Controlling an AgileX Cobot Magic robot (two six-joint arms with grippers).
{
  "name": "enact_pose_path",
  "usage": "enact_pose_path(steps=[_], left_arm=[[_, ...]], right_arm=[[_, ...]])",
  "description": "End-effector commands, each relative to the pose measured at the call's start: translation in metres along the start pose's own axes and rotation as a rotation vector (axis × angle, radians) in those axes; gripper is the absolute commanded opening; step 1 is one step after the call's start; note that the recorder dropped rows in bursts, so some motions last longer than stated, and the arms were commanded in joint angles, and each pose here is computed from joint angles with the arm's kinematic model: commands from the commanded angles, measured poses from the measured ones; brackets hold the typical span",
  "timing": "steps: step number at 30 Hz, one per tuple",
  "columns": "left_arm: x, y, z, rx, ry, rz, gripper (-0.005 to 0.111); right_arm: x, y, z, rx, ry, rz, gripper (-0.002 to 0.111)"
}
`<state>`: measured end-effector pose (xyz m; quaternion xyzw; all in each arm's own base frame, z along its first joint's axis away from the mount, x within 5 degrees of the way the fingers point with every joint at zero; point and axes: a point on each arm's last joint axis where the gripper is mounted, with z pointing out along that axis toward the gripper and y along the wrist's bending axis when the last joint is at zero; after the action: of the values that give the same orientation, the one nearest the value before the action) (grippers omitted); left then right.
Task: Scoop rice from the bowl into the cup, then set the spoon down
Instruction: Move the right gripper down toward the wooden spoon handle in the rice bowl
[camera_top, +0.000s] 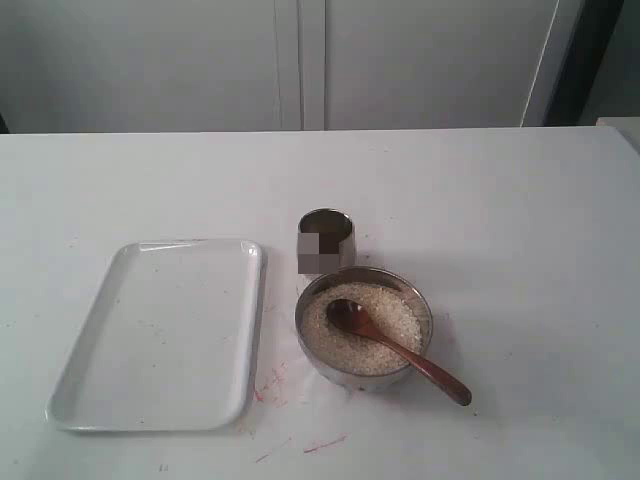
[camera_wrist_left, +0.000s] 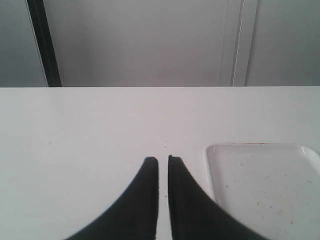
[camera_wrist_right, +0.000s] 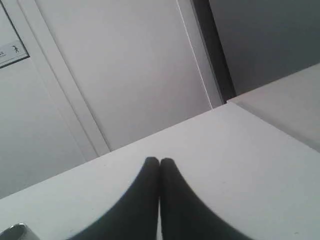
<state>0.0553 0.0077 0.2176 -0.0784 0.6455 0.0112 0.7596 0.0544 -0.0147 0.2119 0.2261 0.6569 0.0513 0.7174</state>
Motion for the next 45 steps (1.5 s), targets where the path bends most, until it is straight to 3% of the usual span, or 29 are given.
enact_pose_path(steps=[1,7,12,16,20,27,34,41,45], left_arm=[[-0.003,0.000,0.000,0.005,-0.014,-0.011,0.014],[-0.003,0.000,0.000,0.005,-0.014,-0.011,0.014],[-0.003,0.000,0.000,0.005,-0.014,-0.011,0.014],[-0.003,0.000,0.000,0.005,-0.014,-0.011,0.014],[-0.003,0.000,0.000,0.005,-0.014,-0.011,0.014],[-0.003,0.000,0.000,0.005,-0.014,-0.011,0.014],[-0.003,0.000,0.000,0.005,-0.014,-0.011,0.014],[-0.003,0.000,0.000,0.005,-0.014,-0.011,0.014],[-0.003,0.000,0.000,0.005,-0.014,-0.011,0.014]], right_arm=[[-0.014,0.005,-0.003,0.009,-0.004,0.045,0.000],[-0.044,0.017,0.006,0.078,0.123,0.023,0.000],[-0.083,0.033,0.021,0.118,0.290,-0.173,0.000],[-0.114,0.055,0.039,0.049,0.428,-0.267,0.000],[-0.124,0.073,0.067,-0.023,0.672,-0.308,0.000],[-0.109,0.108,0.124,-0.210,1.023,-0.308,0.000],[-0.078,0.165,0.145,-0.433,1.164,-0.538,0.000],[-0.050,0.209,0.135,-0.393,1.196,-0.867,0.000],[-0.040,0.214,0.124,-0.403,1.292,-0.924,0.000]])
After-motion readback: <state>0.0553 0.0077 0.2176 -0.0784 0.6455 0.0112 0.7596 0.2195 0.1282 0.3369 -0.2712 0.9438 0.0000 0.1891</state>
